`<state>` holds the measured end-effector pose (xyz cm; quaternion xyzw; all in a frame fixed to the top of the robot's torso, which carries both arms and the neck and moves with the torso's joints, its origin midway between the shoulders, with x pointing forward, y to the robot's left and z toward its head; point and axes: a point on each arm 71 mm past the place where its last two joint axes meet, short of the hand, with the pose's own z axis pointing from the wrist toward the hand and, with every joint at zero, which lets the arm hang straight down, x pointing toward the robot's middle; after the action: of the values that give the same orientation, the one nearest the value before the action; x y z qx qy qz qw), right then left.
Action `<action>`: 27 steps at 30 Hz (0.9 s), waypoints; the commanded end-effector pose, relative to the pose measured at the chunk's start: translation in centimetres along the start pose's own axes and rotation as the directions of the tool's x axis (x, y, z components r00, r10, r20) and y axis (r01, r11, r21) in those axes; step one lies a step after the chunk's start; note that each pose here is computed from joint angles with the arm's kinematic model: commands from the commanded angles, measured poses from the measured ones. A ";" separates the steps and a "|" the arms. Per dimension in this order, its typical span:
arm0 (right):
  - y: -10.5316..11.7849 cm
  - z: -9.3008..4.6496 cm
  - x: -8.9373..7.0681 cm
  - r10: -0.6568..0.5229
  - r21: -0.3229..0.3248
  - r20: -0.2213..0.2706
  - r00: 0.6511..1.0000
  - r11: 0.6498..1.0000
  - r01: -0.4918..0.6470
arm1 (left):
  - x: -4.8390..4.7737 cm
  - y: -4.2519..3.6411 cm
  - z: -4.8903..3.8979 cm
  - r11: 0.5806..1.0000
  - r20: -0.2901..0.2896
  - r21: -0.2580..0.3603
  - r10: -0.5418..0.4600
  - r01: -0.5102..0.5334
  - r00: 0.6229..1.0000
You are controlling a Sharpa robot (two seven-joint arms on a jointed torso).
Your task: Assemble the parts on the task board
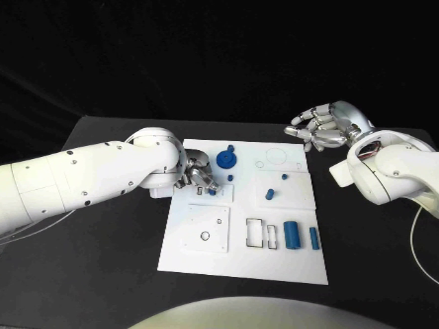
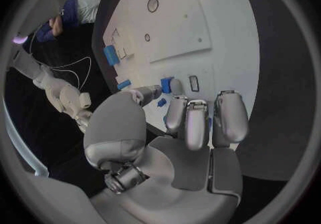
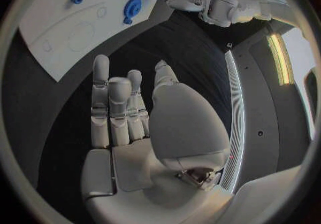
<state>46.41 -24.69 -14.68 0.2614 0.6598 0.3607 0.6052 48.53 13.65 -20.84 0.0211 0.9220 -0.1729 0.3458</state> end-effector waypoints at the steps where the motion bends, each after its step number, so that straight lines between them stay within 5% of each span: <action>1: 0.1 0.0 0.0 -0.001 -0.011 -0.003 1.000 1.000 0.001 | 0.19 -0.12 0.06 1.000 -0.020 0.007 0.001 -0.001 1.000; 19: 0.0 0.0 0.0 0.000 -0.010 -0.004 1.000 1.000 0.000 | 0.18 -0.08 -0.05 1.000 -0.011 0.011 -0.002 0.002 1.000; 27: -0.1 0.0 -0.1 -0.001 -0.011 -0.001 1.000 1.000 0.001 | -0.52 0.12 -1.11 0.999 0.013 0.027 -0.024 0.024 1.000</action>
<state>46.42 -24.87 -14.71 0.2634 0.6592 0.3602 0.6053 48.40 14.38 -19.96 0.0135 0.9183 -0.1812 0.3518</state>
